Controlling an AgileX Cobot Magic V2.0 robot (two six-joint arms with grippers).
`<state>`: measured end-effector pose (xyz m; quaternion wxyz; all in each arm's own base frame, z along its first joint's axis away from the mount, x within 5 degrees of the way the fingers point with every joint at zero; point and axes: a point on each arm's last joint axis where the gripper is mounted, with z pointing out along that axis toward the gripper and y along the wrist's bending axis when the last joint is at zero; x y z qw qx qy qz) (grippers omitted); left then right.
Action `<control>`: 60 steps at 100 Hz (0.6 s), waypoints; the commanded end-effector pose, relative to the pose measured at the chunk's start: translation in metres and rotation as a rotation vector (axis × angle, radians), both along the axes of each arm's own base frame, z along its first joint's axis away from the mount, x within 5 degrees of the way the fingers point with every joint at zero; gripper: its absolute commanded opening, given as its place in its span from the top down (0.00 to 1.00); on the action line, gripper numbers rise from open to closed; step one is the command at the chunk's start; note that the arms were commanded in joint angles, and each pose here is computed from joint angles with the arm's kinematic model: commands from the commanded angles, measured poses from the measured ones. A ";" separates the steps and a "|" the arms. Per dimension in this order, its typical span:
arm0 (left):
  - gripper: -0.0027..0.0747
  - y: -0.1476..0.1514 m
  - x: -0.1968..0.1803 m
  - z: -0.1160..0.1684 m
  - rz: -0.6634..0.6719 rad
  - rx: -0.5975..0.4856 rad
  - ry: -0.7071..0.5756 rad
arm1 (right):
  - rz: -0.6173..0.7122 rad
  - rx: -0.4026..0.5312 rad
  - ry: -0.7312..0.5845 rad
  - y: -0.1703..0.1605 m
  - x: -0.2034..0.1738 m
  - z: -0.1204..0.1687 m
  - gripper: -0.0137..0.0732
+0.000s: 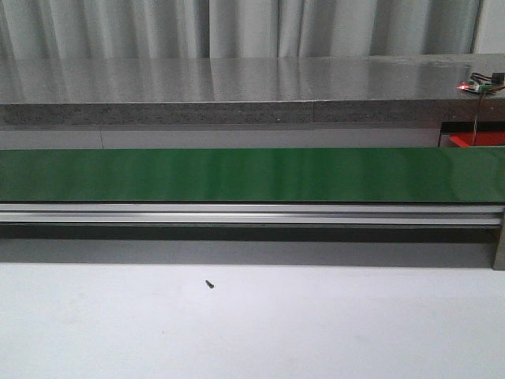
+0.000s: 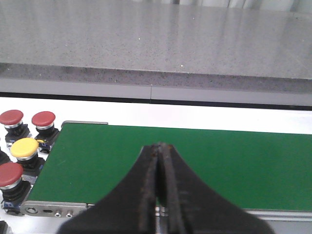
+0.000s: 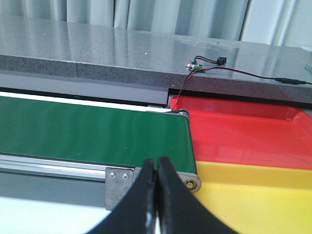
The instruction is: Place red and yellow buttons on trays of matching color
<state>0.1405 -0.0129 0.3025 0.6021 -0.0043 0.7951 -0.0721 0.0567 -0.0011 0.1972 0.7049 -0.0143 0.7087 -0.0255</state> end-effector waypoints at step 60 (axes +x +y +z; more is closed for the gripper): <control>0.99 0.004 0.085 0.021 -0.014 -0.018 0.327 | 0.008 -0.004 -0.113 0.001 -0.002 0.014 0.92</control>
